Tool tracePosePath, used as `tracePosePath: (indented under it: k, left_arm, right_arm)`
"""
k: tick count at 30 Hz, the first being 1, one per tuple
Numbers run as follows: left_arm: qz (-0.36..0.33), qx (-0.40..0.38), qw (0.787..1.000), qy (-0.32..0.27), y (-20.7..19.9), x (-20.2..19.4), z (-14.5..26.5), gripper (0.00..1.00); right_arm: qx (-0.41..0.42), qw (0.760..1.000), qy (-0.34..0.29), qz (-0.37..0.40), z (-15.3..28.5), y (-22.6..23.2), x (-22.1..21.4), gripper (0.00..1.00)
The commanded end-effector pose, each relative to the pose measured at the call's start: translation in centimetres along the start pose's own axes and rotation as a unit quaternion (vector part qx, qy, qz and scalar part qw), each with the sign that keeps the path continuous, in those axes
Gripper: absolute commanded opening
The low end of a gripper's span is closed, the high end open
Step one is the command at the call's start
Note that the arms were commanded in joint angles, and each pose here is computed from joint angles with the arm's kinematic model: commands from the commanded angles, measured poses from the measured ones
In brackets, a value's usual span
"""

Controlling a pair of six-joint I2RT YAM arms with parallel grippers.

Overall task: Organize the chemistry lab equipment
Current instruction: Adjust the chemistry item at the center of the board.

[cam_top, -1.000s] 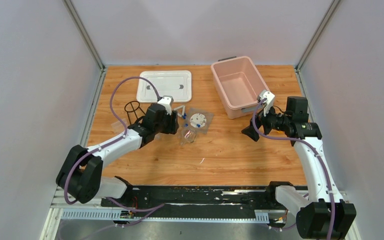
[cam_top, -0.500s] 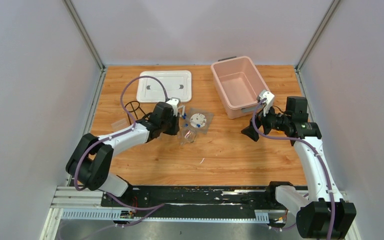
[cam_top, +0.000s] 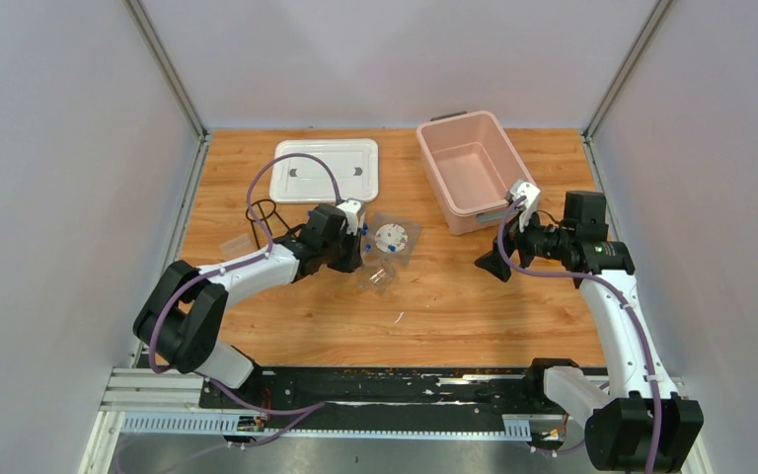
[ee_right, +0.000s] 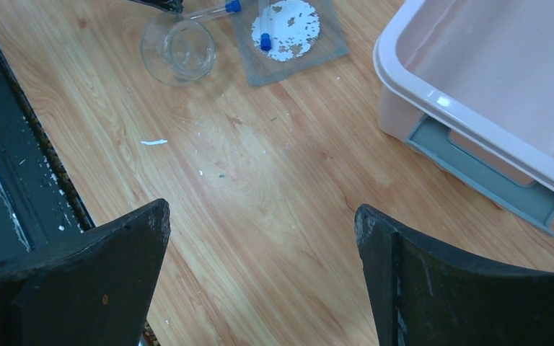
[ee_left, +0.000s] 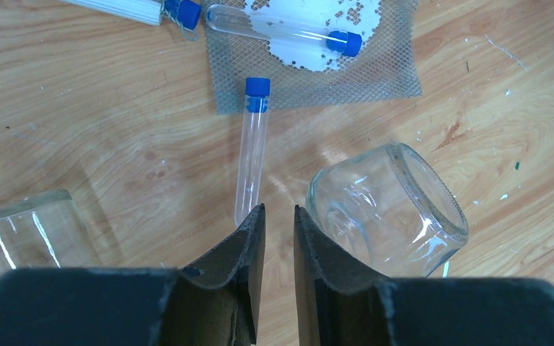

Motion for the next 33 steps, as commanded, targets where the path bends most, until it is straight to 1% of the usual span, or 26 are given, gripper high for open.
tracePosePath:
  k: [1, 4, 7, 8, 13, 19, 26, 33]
  left_arm:
    - [-0.009, 0.007, 1.0, -0.022, -0.3, 1.4, 0.3, 0.29]
    - [-0.013, 0.017, 0.999, -0.041, -0.1, 1.8, 1.2, 0.3]
    - [-0.017, 0.017, 0.999, -0.048, -0.1, 2.0, 1.5, 0.32]
    - [-0.018, 0.016, 0.999, -0.047, -0.2, 1.9, 1.5, 0.33]
    - [-0.023, 0.007, 0.999, -0.036, -0.3, 1.8, 1.0, 0.35]
    - [-0.024, -0.012, 0.999, -0.032, -0.6, 1.8, 0.7, 0.35]
    - [-0.018, -0.038, 0.999, -0.013, -1.0, 1.2, -0.1, 0.35]
    - [-0.016, -0.054, 0.998, -0.011, -1.4, 1.1, -0.4, 0.35]
  right_arm:
    - [0.048, 0.998, -0.019, 0.03, -0.1, 0.9, 0.6, 0.99]
    - [0.053, 0.998, -0.018, 0.032, -0.2, 0.9, 0.4, 0.99]
    - [0.053, 0.998, -0.016, 0.032, -0.3, 0.9, 0.3, 0.99]
    - [0.065, 0.997, -0.015, 0.039, -0.6, 1.3, 0.4, 0.99]
    - [0.068, 0.997, -0.014, 0.042, -0.7, 1.5, 0.4, 0.99]
    - [0.069, 0.997, -0.013, 0.041, -0.7, 1.5, 0.3, 0.99]
    - [0.071, 0.997, -0.013, 0.042, -0.8, 1.5, 0.3, 0.99]
    - [0.078, 0.996, -0.012, 0.045, -1.0, 1.6, 0.1, 0.99]
Point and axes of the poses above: each gripper's point midway between its finger pads, its own z axis back along the fingers, its own y axis along the line the jaws close on, x = y × z, the point moved 8 cm from there along z, back along the fingers, and after that the axes turned 2 degrees about -z, right-handed, at the moved point
